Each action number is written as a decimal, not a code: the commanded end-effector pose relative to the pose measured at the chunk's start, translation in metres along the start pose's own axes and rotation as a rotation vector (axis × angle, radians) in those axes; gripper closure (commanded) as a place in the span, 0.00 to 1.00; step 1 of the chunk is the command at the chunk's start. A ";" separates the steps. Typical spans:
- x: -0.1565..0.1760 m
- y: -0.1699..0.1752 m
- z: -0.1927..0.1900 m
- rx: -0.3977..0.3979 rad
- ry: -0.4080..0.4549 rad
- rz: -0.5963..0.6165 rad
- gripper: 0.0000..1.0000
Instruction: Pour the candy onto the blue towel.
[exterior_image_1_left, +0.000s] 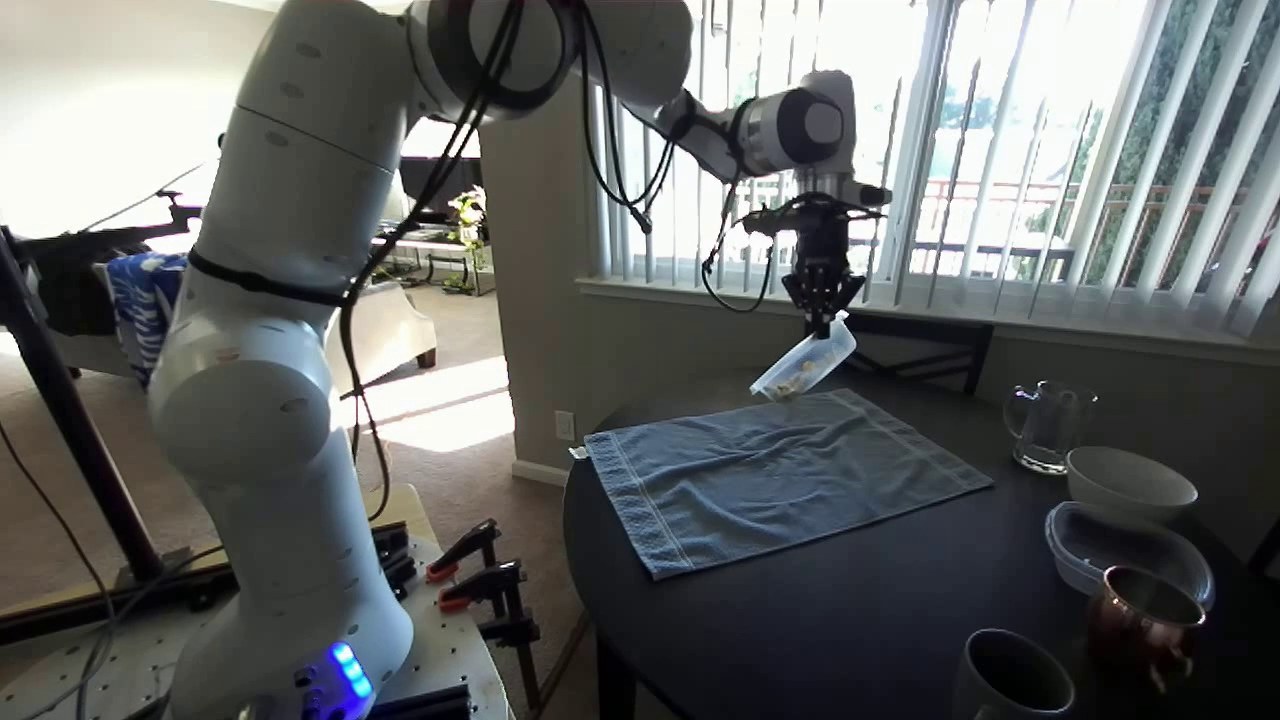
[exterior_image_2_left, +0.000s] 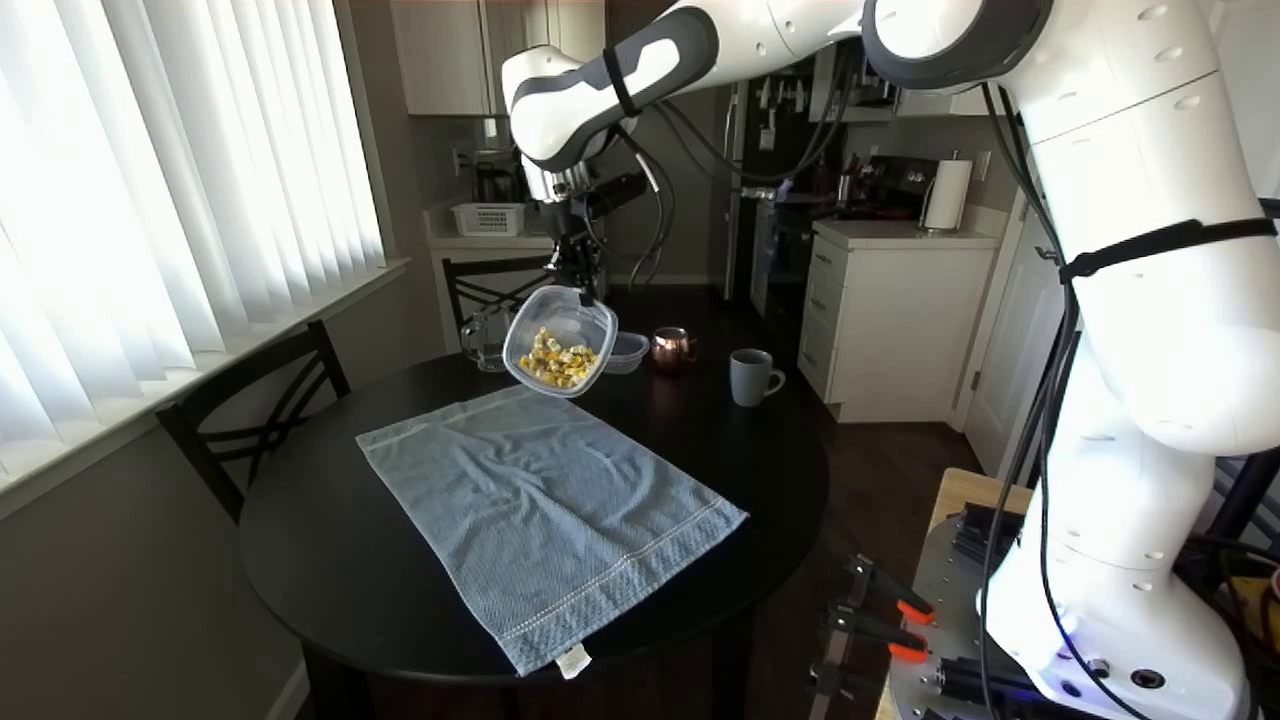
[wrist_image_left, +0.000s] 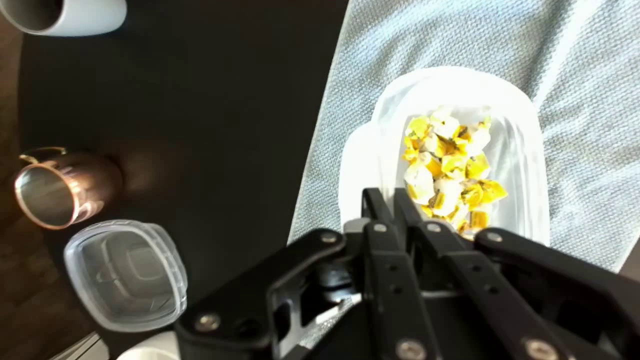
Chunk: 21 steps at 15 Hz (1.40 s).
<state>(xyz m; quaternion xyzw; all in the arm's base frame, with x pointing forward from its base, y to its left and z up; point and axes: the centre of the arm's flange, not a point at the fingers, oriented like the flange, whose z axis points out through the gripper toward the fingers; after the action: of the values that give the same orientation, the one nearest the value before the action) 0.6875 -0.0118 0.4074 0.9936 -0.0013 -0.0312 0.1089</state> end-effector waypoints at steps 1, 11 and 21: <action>-0.020 -0.056 -0.016 -0.193 0.060 0.037 0.97; -0.034 -0.210 0.003 -0.697 0.224 -0.001 0.97; -0.035 -0.248 0.044 -1.013 0.313 -0.058 0.97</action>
<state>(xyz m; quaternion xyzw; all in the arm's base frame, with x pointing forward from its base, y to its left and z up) 0.6470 0.2231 0.3156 0.8252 0.0623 0.1114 0.5503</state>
